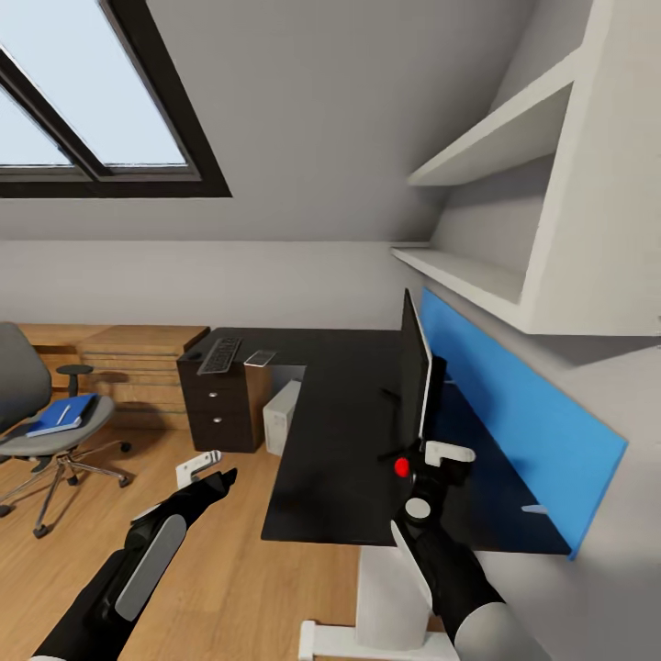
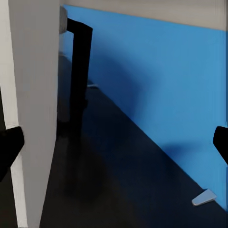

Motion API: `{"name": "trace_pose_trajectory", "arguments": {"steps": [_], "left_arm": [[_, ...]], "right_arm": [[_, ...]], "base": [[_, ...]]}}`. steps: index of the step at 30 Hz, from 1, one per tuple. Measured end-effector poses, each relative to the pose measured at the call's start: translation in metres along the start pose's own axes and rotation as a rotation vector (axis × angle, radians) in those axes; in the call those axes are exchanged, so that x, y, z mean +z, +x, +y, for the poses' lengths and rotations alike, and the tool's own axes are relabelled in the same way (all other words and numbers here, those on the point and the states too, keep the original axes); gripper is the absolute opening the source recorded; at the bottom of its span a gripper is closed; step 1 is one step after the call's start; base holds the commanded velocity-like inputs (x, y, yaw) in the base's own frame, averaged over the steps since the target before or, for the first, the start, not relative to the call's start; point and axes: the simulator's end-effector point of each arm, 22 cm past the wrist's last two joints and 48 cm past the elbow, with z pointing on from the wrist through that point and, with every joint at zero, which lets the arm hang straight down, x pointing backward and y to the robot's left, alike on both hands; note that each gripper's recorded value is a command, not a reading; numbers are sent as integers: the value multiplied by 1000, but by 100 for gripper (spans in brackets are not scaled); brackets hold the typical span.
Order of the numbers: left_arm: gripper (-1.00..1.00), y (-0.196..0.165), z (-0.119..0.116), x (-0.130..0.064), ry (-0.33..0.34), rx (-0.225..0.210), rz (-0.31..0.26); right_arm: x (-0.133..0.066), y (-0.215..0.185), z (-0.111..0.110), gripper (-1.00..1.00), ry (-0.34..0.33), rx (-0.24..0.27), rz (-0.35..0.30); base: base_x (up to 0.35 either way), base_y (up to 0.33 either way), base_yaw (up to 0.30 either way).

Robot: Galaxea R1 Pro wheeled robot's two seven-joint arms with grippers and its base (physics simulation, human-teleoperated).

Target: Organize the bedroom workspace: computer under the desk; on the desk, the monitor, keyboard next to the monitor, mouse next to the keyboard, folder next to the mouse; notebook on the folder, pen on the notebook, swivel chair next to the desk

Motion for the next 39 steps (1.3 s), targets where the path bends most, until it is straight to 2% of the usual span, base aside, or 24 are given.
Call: {"name": "trace_pose_trajectory", "arguments": {"steps": [10,20,27,39], "left_arm": [[100,0,0,0,0,-1,-1],[100,0,0,0,0,-1,-1],[100,0,0,0,0,-2,-1],[100,-1,1,0,-2,1,-3]], "right_arm": [[0,0,0,100,0,0,0],[0,1,0,100,-1,1,3],[-1,0,2,100,-6,-1,-2],[-8,2,16,100,-41,-31,-11]], "base": [[-2,-37,0],[-98,221,0],[-10,38,0],[66,1,0]]}}
